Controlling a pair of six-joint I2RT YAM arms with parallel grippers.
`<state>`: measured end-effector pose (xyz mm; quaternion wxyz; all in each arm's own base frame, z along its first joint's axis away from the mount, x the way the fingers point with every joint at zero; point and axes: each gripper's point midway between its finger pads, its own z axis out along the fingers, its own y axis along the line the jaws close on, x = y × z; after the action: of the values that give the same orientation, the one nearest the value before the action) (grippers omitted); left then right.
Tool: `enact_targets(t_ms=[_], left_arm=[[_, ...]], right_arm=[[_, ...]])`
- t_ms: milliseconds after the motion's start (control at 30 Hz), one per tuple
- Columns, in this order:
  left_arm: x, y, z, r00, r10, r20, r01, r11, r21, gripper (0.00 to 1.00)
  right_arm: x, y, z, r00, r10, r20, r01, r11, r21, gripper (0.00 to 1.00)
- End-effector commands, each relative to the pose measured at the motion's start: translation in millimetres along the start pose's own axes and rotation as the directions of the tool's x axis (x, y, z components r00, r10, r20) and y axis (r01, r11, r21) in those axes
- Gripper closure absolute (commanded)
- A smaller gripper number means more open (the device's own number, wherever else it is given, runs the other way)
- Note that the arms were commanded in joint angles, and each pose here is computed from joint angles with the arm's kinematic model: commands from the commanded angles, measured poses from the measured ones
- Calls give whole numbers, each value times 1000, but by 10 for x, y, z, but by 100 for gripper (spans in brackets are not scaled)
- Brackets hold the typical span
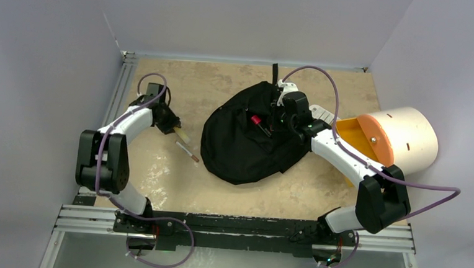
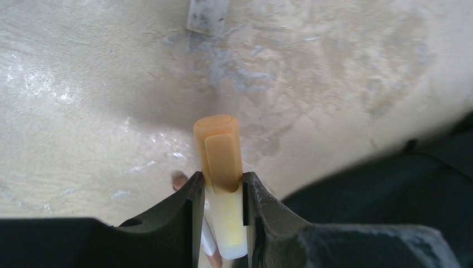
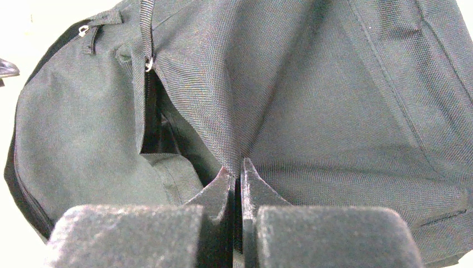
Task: Pack the student bag
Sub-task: Pick up the stationery from the center of the board, then place the stationery in the student bag.
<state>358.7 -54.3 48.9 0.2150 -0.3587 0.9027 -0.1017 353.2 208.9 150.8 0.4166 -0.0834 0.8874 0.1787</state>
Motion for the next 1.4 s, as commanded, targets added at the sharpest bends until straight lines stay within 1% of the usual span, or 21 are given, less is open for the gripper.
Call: enact_targets(t_ms=[0,133,233,400,567,733,900,1000,1067,1133,1367], left_arm=[[-179,-260,-406,997,28,76,-37,992,124,80],[-159,-339,-615,994,46,97,-61,985,162,80],[-57,-501,-797,992,67,104,-88,972,217,80],[300,-973,-1090,988,117,99,-145,927,347,79],[666,-1472,-1272,984,162,69,-175,866,468,79],[1021,-1929,-1307,968,245,52,-235,811,536,79],[1286,-2252,-1279,951,304,51,-276,769,576,79],[1430,-2397,-1267,941,336,41,-292,745,600,79],[1505,-2485,-1272,937,349,34,-293,727,621,79],[1577,-2557,-1271,933,358,23,-290,714,637,80],[1810,-2746,-1222,917,399,3,-302,689,659,80]], right_arm=[[-199,161,-112,998,11,62,-8,999,-53,100],[-202,170,-107,998,12,62,-9,998,-57,100],[-219,171,-118,997,16,70,-12,998,-57,100],[-232,182,-136,996,27,83,-22,998,-63,100],[-242,197,-150,996,32,87,-25,997,-71,100],[-256,207,-164,995,32,91,-25,997,-76,100],[-268,213,-191,994,32,101,-24,996,-81,100],[-277,218,-212,993,33,113,-23,996,-87,100],[-366,269,-238,988,30,153,-13,994,-112,100],[-391,306,-259,987,23,158,-2,991,-132,100],[-434,320,-277,986,17,167,5,991,-135,100]])
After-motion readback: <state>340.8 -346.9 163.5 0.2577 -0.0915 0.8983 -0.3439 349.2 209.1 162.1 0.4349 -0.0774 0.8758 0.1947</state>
